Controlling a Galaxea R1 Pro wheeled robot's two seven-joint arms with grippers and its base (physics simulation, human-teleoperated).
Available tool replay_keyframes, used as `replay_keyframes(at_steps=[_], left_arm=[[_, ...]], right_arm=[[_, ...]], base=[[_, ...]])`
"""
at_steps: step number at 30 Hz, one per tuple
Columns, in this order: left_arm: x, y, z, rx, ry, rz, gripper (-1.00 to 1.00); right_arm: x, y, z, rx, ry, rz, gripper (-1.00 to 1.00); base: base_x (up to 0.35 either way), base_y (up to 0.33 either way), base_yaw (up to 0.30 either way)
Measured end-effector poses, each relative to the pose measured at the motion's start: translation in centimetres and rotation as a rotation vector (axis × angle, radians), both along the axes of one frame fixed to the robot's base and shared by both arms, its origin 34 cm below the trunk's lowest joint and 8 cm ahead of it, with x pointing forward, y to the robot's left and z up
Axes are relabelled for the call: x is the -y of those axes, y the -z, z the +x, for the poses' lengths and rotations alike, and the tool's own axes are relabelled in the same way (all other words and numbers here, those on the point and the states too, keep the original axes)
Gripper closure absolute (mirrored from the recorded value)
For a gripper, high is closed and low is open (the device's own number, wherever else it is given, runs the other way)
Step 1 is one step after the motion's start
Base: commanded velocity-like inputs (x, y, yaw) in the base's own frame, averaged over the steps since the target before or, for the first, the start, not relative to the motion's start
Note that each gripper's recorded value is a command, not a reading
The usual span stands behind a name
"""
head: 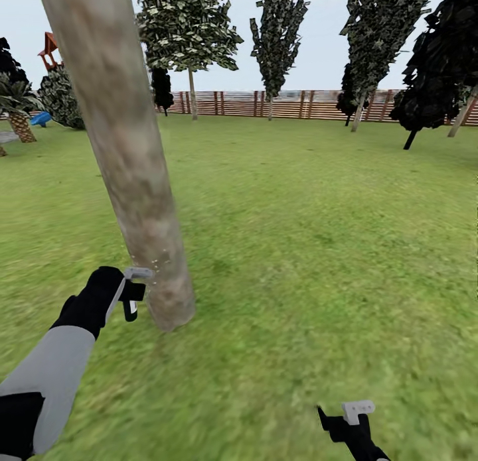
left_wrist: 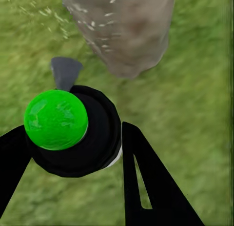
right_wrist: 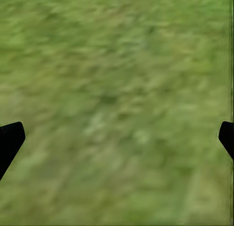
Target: In the garden, pick up the pesticide atomizer on the floor and spray pesticide onto both trees until each tree trunk is fully covered.
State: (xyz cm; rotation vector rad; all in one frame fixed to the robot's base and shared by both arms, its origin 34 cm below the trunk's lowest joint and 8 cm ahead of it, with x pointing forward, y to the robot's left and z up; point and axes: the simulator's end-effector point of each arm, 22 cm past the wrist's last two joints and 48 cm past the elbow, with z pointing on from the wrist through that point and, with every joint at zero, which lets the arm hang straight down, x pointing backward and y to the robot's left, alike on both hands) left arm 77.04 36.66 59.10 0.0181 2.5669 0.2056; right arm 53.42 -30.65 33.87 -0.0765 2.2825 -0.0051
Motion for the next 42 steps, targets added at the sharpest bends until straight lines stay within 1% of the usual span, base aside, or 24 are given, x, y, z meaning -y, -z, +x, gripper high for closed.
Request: replay_keyframes(at_steps=[10,16,21,25,27,29,30,31,32,33,34,36,37,39,40,41,42], left_arm=[[0.0,0.2,-0.1,-0.003,-0.001,-0.003,1.00],[0.4,0.4,-0.2,-0.005,0.003,-0.006,1.00],[-0.5,0.6,-0.5,-0.006,-0.006,0.003,1.00],[-0.8,3.6,-2.9,-0.056,-0.009,0.009,1.00],[-1.5,4.8,-3.9,-0.073,-0.012,0.015,1.00],[-0.8,5.1,-3.5,-0.044,0.002,0.001,1.00],[-0.6,5.1,-3.4,-0.039,0.005,0.001,1.00],[-0.2,5.3,-3.4,-0.039,0.008,-0.005,1.00],[0.5,6.0,-3.7,-0.052,0.014,-0.017,1.00],[0.1,6.8,-4.2,-0.072,0.011,-0.008,1.00],[-0.5,7.5,-4.8,-0.085,0.000,-0.011,1.00],[-3.0,8.9,-6.1,-0.090,-0.037,-0.006,1.00],[-4.4,9.5,-6.6,-0.073,-0.051,-0.001,1.00],[-2.9,9.9,-6.5,-0.067,-0.045,-0.023,1.00],[-1.2,10.2,-6.3,-0.064,-0.038,-0.028,1.00],[-0.6,10.3,-6.2,-0.062,-0.038,-0.021,1.00],[-0.3,10.3,-6.1,-0.059,-0.051,0.004,1.00]], right_arm=[[0.0,0.0,0.0,0.000,-0.001,0.001,-1.00],[-0.1,0.0,0.0,0.000,-0.001,0.001,-1.00],[-0.1,0.0,0.0,0.000,-0.001,0.002,-1.00],[-0.1,0.0,0.0,0.000,-0.001,0.002,-1.00],[-0.2,0.0,0.0,-0.001,-0.002,0.003,-1.00],[-0.1,0.0,0.0,-0.001,-0.001,0.003,-1.00],[-0.1,0.0,0.0,-0.001,-0.002,0.003,-1.00],[-0.1,0.0,0.0,-0.001,-0.001,0.003,-1.00],[-0.1,0.0,0.0,0.000,-0.001,0.002,-1.00],[-0.1,0.0,0.0,0.000,-0.001,0.002,-1.00],[-0.1,0.0,0.0,0.000,-0.001,0.002,-1.00],[-0.1,0.0,0.0,0.001,-0.001,0.001,-1.00],[0.0,0.0,0.0,0.001,0.000,0.001,-1.00],[0.0,0.0,0.0,0.000,0.000,0.000,-1.00],[0.0,0.0,0.0,0.000,0.000,0.000,-1.00],[0.0,0.0,0.0,0.000,0.000,0.000,-1.00],[0.0,0.0,0.0,0.000,0.000,0.000,-1.00]], base=[[0.080,-0.275,0.003],[0.118,-0.274,0.241],[0.013,-0.272,0.276],[0.144,-0.189,0.195],[0.056,-0.042,0.026],[0.011,-0.008,0.005],[0.005,-0.004,0.003],[0.002,-0.002,0.001],[0.000,0.000,0.000],[0.000,0.000,0.000],[0.000,0.000,0.000],[0.000,0.000,0.000],[0.000,0.000,0.000],[0.000,0.000,0.000],[0.000,0.000,0.000],[0.000,0.000,0.000],[0.038,0.000,0.000]])
